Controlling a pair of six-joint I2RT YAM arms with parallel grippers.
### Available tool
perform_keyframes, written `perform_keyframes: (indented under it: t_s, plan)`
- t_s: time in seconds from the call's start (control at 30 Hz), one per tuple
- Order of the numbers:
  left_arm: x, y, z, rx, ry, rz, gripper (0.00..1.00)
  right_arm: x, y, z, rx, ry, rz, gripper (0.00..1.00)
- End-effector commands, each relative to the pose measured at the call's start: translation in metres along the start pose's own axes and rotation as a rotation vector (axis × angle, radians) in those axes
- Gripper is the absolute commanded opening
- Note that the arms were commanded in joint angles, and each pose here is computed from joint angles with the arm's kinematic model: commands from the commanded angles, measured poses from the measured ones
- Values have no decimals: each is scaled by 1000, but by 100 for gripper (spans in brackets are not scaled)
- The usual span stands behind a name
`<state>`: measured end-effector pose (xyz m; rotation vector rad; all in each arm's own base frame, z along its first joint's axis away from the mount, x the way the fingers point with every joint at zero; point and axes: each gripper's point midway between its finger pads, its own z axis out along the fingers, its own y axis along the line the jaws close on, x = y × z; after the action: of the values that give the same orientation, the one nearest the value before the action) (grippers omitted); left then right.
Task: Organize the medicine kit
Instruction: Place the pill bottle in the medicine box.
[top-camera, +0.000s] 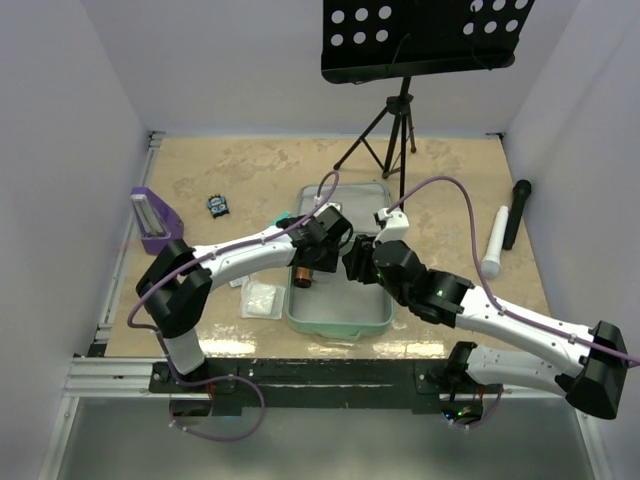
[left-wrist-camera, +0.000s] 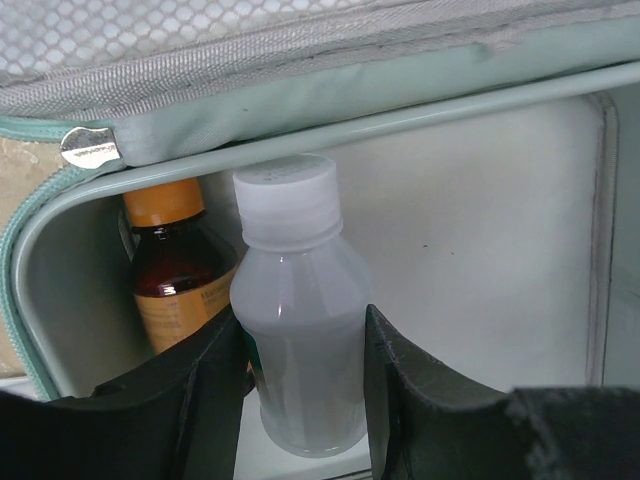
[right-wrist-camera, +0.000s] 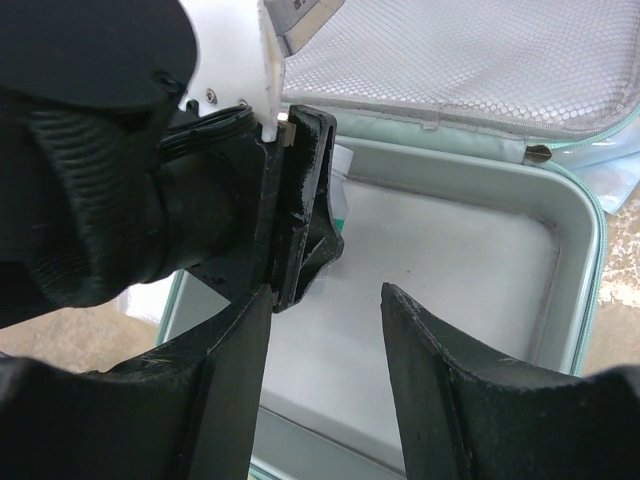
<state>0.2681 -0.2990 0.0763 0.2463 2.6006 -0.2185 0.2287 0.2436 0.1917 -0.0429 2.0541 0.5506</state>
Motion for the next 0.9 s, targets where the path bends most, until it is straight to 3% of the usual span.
perform_keyframes:
  t_s: [0.0,0.23,0.43,0.73,0.87]
  plan:
    - [-11,-2,1,-29,-25,-59,0,-1,-2,2,5,-12,18,52]
    - [-2,1,9,-59,3,-103,0,1,-2,2,2,-11,19,52]
    - [-12,5,0,-72,-37,-104,20,2,-4,2,4,-9,16,52]
    - [-14,5,-11,-59,-45,-92,36,3,-2,3,1,-4,11,52]
    - [-11,5,-9,-55,-32,-87,51,4,-2,3,0,-1,12,52]
